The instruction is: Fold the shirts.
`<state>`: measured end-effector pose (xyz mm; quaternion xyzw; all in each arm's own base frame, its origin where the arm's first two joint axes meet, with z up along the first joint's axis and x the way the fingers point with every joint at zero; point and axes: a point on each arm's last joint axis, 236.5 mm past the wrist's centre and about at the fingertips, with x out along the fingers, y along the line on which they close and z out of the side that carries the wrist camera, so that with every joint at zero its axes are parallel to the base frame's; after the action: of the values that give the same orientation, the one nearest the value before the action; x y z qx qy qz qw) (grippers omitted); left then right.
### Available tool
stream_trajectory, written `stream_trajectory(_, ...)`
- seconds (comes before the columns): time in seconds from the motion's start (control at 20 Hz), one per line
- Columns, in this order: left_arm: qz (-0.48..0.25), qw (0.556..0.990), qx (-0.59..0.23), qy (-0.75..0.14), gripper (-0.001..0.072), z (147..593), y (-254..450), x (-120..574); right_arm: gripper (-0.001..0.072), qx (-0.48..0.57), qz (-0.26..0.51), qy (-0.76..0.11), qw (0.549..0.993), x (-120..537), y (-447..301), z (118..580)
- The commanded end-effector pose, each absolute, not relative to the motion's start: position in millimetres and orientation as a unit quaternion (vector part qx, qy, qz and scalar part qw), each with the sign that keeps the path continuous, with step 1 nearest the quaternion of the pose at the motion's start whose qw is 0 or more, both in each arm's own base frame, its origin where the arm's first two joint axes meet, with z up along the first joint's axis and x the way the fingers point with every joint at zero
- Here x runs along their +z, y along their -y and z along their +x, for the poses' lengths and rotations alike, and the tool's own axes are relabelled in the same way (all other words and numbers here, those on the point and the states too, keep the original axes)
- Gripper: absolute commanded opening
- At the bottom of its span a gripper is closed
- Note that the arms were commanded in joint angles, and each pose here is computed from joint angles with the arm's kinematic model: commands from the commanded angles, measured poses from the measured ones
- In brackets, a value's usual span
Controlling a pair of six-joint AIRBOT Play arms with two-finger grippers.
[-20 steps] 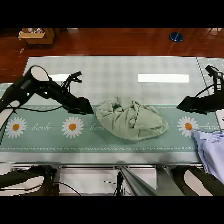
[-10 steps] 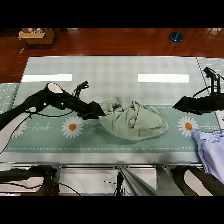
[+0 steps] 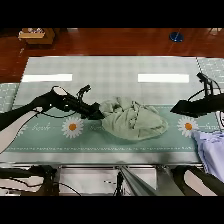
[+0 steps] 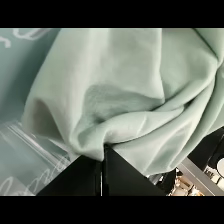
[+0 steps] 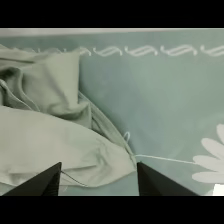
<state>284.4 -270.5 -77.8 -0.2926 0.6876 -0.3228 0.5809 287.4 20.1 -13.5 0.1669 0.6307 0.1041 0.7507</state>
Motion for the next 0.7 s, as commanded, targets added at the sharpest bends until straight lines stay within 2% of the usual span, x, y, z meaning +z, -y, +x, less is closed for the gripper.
stream_trajectory(0.0, -0.292, 0.573, -0.338, -0.687, 0.0024, 280, 269, -69, 0.0533, 0.119, 0.183, -0.675, 0.704, -46, -27, 272)
stream_trajectory(0.1, -0.288, 0.579, -0.346, -0.680, 0.0024, 281, 270, -64, 0.0530, 0.134, 0.195, -0.690, 0.684, -58, -35, 267)
stream_trajectory(0.5, -0.275, 0.578, -0.378, -0.669, 0.0023, 274, 272, -47, 0.0529, 0.144, 0.207, -0.718, 0.648, -85, -38, 262)
stream_trajectory(0.6, -0.274, 0.580, -0.380, -0.666, 0.0023, 276, 272, -45, 0.0511, 0.148, 0.222, -0.724, 0.637, -91, -44, 261)
stream_trajectory(0.65, -0.273, 0.582, -0.382, -0.664, 0.0023, 278, 273, -43, 0.0474, 0.152, 0.231, -0.725, 0.630, -93, -49, 262)
